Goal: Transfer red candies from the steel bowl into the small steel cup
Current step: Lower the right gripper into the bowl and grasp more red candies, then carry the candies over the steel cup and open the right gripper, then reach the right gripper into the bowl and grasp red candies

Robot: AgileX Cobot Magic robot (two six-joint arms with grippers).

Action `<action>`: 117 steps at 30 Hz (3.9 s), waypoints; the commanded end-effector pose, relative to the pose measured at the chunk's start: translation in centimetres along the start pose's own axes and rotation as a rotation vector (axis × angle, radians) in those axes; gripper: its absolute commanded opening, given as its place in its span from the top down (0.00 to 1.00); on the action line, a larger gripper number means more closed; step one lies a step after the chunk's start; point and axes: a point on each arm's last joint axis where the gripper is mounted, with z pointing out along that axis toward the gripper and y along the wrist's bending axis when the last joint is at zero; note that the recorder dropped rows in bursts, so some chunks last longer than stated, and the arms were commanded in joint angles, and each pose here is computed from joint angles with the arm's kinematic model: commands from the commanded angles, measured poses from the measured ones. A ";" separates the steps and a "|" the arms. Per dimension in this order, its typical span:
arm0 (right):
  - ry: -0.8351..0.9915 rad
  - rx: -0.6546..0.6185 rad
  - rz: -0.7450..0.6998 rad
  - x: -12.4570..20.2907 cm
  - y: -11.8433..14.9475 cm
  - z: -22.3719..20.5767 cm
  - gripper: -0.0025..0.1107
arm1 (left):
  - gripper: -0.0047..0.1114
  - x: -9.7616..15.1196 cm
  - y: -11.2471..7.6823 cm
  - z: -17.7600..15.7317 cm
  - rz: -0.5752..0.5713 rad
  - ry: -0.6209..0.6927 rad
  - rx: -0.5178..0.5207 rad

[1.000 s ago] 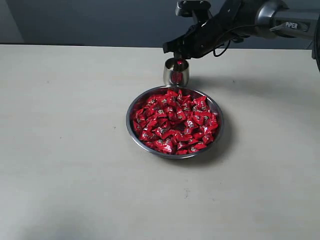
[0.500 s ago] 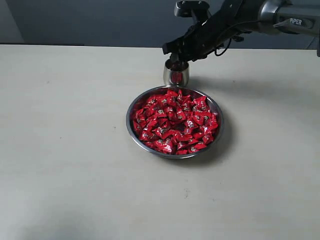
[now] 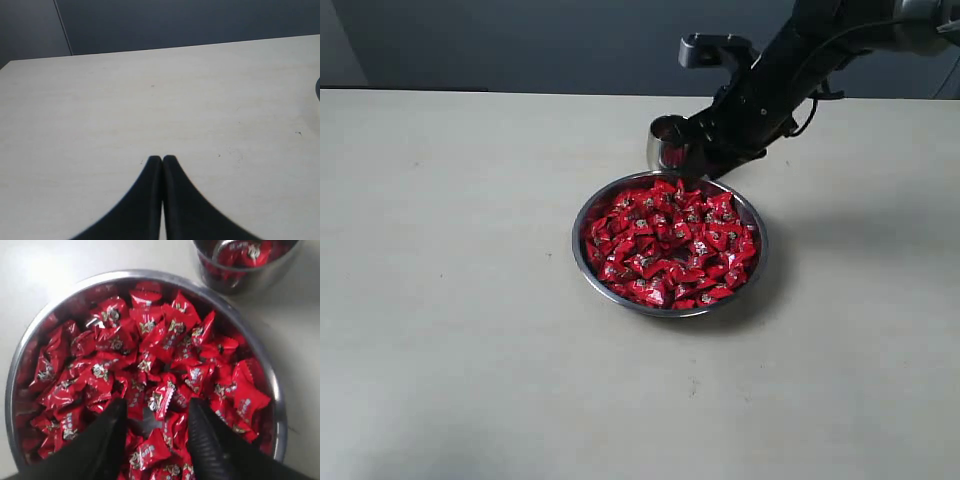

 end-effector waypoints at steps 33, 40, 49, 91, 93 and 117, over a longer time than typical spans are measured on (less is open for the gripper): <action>0.025 0.032 -0.105 1.1 3.0 4.3 0.98 | 0.96 -0.4 0.0 -0.1 -0.002 -0.026 -0.004; -0.081 0.099 -0.176 0.0 3.7 0.5 0.98 | 0.96 -0.4 0.0 -0.1 -0.002 -0.026 -0.004; -0.267 0.192 -0.104 -2.0 0.7 -1.1 0.98 | 0.96 -0.4 0.0 -0.1 -0.002 -0.026 -0.004; -0.204 0.063 -0.089 -7.7 -0.9 -0.9 0.68 | 0.96 -0.4 0.0 -0.1 -0.002 -0.026 -0.004; -0.160 0.036 -0.087 -7.3 -0.6 -1.3 0.68 | 0.96 -0.4 0.0 -0.1 -0.002 -0.026 -0.004; 0.060 -0.133 -0.104 -0.8 5.7 5.5 0.68 | 0.96 -0.4 0.0 -0.1 -0.002 -0.026 -0.004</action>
